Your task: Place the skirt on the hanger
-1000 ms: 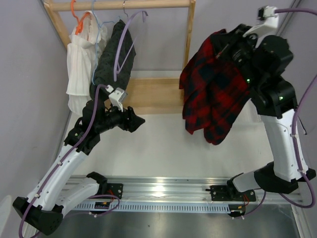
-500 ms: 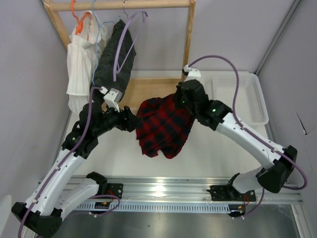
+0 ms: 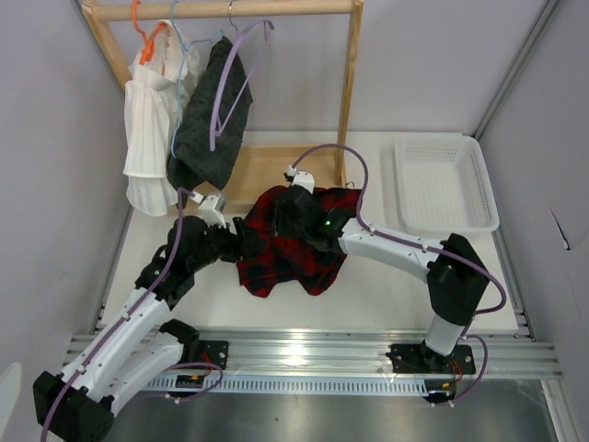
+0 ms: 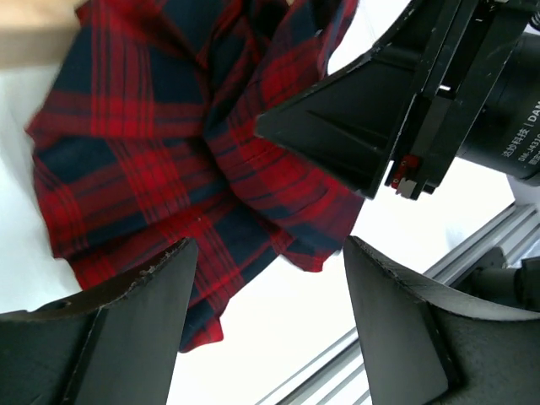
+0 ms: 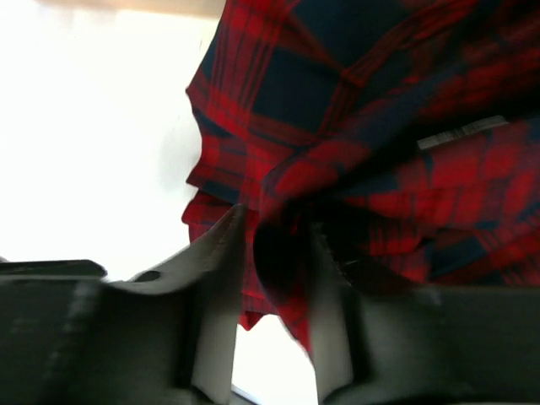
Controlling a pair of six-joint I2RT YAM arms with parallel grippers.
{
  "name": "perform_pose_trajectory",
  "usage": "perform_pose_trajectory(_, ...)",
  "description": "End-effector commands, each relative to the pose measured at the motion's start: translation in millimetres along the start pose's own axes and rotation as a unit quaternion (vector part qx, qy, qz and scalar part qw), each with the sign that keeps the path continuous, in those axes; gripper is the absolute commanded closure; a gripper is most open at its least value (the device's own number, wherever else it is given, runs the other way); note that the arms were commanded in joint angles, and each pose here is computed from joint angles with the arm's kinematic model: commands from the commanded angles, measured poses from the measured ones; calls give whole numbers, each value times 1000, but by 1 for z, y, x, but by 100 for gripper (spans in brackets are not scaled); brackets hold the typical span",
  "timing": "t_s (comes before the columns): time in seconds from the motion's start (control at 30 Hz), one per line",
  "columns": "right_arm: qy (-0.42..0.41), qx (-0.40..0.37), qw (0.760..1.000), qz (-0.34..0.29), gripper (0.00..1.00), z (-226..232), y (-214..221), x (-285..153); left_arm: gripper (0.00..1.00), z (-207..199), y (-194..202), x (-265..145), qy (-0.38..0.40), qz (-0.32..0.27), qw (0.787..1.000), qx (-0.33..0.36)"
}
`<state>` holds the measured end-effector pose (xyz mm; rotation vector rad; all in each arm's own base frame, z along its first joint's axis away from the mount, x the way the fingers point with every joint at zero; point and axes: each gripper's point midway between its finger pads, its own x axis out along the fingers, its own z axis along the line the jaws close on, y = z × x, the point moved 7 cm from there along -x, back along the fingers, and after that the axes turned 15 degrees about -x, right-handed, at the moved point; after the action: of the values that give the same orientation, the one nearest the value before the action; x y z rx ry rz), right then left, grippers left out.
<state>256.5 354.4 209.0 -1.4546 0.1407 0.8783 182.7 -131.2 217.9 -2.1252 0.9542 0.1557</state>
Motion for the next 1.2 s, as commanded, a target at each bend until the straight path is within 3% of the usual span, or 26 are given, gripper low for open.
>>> perform_pose_trajectory(0.0, -52, 31, 998, -27, 59, 19, -19, 5, 24, -3, -2, 5, 21, -34, 998, -47)
perform_pose_trajectory(0.13, -43, 20, 999, -14, 41, 19, -18, 14, 24, 10, 14, 16, 17, -19, 997, -76)
perform_pose_trajectory(0.33, -24, 21, 999, -40, 32, 3, -36, -2, 24, 16, 23, 27, 28, -9, 995, -91)
perform_pose_trajectory(0.7, -76, 44, 996, 0, 29, 6, -31, 15, 23, -6, 28, 46, 79, -37, 993, -78)
perform_pose_trajectory(0.9, -119, 53, 991, 28, 28, 18, -26, 17, 22, -8, 43, 60, 30, -62, 997, -39)
perform_pose_trajectory(1.17, -145, 74, 985, 50, 29, 26, -19, 16, 22, -1, 53, 72, 11, -87, 994, -59)
